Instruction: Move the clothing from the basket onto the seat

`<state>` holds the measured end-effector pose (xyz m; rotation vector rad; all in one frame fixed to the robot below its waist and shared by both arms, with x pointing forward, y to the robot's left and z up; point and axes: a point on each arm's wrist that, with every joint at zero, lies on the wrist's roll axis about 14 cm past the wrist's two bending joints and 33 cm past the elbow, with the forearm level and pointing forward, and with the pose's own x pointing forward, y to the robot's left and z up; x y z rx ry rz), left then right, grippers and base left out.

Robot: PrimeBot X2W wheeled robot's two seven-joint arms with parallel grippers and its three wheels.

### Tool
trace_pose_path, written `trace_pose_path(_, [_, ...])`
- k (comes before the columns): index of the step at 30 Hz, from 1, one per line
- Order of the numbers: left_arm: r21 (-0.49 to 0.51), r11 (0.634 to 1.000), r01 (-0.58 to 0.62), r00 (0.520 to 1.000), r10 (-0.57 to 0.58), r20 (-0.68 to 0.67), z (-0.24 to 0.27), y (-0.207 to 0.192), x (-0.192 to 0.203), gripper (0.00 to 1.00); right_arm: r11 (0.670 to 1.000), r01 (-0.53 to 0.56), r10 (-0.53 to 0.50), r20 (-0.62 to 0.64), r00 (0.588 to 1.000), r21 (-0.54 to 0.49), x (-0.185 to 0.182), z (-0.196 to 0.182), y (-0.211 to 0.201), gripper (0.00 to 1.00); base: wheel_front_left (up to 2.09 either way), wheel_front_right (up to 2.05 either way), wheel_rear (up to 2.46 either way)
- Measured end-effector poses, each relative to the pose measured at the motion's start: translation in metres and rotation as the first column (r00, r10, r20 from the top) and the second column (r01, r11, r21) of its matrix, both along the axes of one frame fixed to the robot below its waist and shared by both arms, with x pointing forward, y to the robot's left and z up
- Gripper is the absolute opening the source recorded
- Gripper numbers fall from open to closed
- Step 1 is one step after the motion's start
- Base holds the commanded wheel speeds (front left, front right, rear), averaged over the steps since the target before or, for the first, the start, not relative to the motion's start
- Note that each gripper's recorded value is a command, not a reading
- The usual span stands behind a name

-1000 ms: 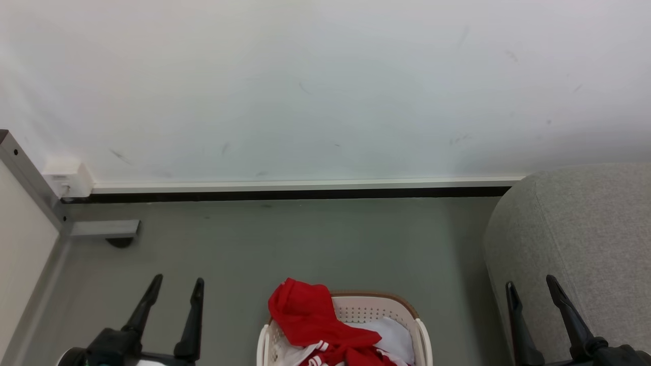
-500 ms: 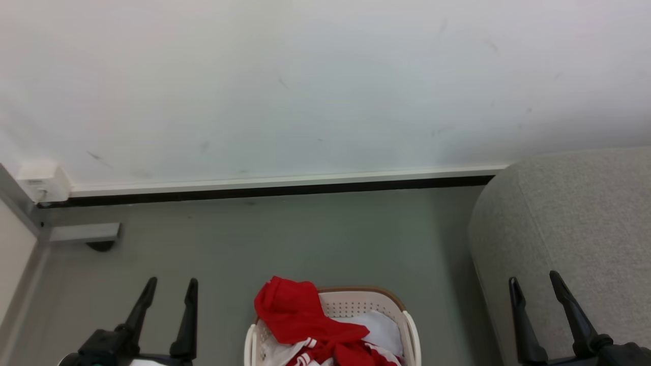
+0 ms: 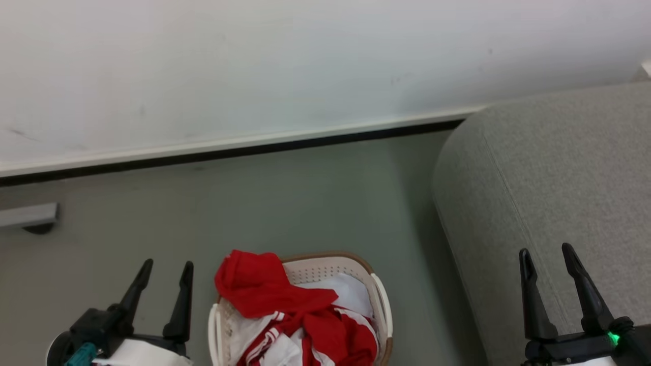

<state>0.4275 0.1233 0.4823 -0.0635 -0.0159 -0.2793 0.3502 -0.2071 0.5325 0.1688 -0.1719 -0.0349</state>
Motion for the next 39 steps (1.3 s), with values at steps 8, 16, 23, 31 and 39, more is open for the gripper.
trace_pose_path(8, [0.039, 0.984, 0.174, 0.972, -0.165, -0.170, -0.063, -0.035, 0.015, 1.00, 0.999, 0.054, -0.054, -0.010, 0.998, 0.003, 0.009, -0.002, -0.017, 1.00, 0.00, 0.00, 0.00])
trace_pose_path(16, [0.031, 0.923, 0.383, 0.821, -0.325, -0.470, -0.146, -0.072, 0.010, 1.00, 0.993, 0.107, -0.108, -0.036, 0.993, -0.040, 0.025, -0.010, -0.036, 1.00, 0.00, 0.00, 0.00])
trace_pose_path(23, [0.107, 0.769, 0.630, 0.645, -0.441, -0.624, -0.200, -0.093, -0.007, 1.00, 0.986, 0.157, -0.160, -0.051, 0.986, -0.061, 0.036, -0.016, -0.055, 1.00, 0.00, 0.00, 0.00])
trace_pose_path(31, [0.170, 0.586, 0.792, 0.498, -0.459, -0.736, -0.252, -0.098, -0.015, 1.00, 0.974, 0.212, -0.218, -0.076, 0.973, -0.073, 0.032, -0.022, -0.072, 1.00, 0.00, 0.00, 0.00])
trace_pose_path(39, [0.192, 0.511, 0.838, 0.431, -0.403, -0.807, -0.296, -0.093, 0.000, 1.00, 0.968, 0.243, -0.250, -0.128, 0.960, -0.065, 0.026, -0.035, -0.078, 1.00, 0.00, 0.00, 0.00])
